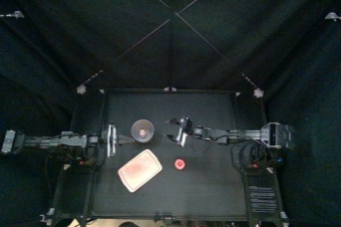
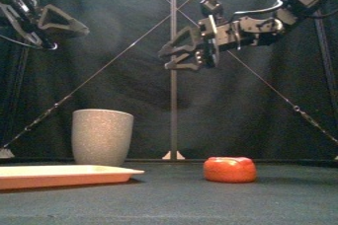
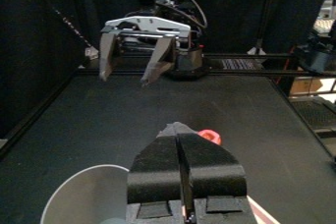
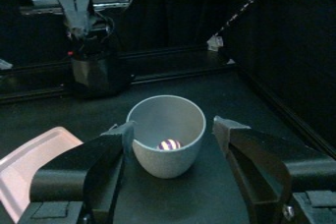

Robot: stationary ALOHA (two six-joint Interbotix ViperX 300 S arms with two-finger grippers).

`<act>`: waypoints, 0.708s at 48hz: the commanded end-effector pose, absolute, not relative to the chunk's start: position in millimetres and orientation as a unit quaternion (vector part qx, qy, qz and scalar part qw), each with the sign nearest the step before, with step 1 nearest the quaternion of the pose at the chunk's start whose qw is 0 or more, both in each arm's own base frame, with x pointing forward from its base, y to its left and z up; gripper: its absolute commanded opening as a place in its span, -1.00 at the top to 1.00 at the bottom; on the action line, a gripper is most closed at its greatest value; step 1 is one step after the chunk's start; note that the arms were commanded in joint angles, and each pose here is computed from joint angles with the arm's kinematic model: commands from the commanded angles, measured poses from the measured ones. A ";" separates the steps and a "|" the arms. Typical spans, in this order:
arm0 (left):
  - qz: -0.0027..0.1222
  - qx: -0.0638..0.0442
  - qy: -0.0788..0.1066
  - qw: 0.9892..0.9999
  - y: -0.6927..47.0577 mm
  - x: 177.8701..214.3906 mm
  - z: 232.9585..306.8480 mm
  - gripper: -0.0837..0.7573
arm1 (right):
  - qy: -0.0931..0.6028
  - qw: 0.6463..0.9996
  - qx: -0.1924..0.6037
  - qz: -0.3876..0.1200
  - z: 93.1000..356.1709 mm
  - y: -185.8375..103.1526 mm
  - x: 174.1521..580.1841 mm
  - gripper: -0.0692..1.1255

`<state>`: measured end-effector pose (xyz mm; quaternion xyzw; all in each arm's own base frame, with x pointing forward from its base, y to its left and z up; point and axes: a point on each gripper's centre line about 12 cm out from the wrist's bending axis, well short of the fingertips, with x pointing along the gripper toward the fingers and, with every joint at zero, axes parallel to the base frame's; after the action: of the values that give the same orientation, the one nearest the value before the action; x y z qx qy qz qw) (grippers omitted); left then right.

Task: Pick the onion then place it in the grey bowl
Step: Drop onion in the grey bowl and return to neutral

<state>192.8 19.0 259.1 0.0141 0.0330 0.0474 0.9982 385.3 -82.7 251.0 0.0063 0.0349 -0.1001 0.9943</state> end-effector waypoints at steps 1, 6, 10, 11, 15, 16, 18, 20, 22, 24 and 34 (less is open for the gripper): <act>0.053 0.014 0.023 0.998 21.2 194.2 265.2 0.53 | -0.015 0.996 0.003 -0.093 266.5 -73.0 365.2 -0.75; 0.058 0.014 0.022 0.998 23.3 194.1 265.9 0.53 | -0.026 0.997 0.002 -0.079 262.9 -61.3 353.7 -0.75; 0.064 0.014 0.022 0.998 25.7 193.9 266.5 0.53 | -0.029 0.997 0.005 -0.069 261.4 -52.1 349.2 -0.75; 0.066 0.014 0.022 0.997 26.3 193.8 266.5 0.53 | -0.029 0.997 0.005 -0.065 261.0 -49.3 348.8 -0.75; 0.072 0.014 0.022 0.997 28.6 193.5 266.5 0.53 | -0.028 0.998 0.010 -0.057 259.5 -41.9 348.1 -0.75; 0.074 0.014 0.022 0.997 29.5 193.3 266.5 0.53 | -0.026 0.998 0.011 -0.055 257.9 -40.3 347.9 -0.75; 0.077 0.014 0.021 0.997 30.7 193.3 267.1 0.53 | -0.025 0.998 0.013 -0.053 257.3 -38.1 347.9 -0.75; 0.080 0.013 0.020 0.997 31.6 193.2 267.9 0.53 | -0.022 0.998 0.015 -0.050 255.5 -35.2 347.9 -0.75; 0.082 0.014 0.016 0.996 32.5 193.2 269.3 0.53 | -0.018 0.999 0.017 -0.048 252.8 -33.8 347.6 -0.75; 0.082 0.014 0.012 0.996 32.5 193.4 270.6 0.53 | -0.017 0.999 0.018 -0.048 251.4 -32.5 346.8 -0.75; 0.083 0.014 0.012 0.996 32.7 192.4 267.1 0.53 | -0.018 0.998 0.021 -0.049 251.9 -32.4 345.3 -0.75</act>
<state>191.2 31.6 262.0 0.0132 0.0211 0.0803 0.9965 346.9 -32.8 237.4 0.0205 0.0059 -0.0495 0.9985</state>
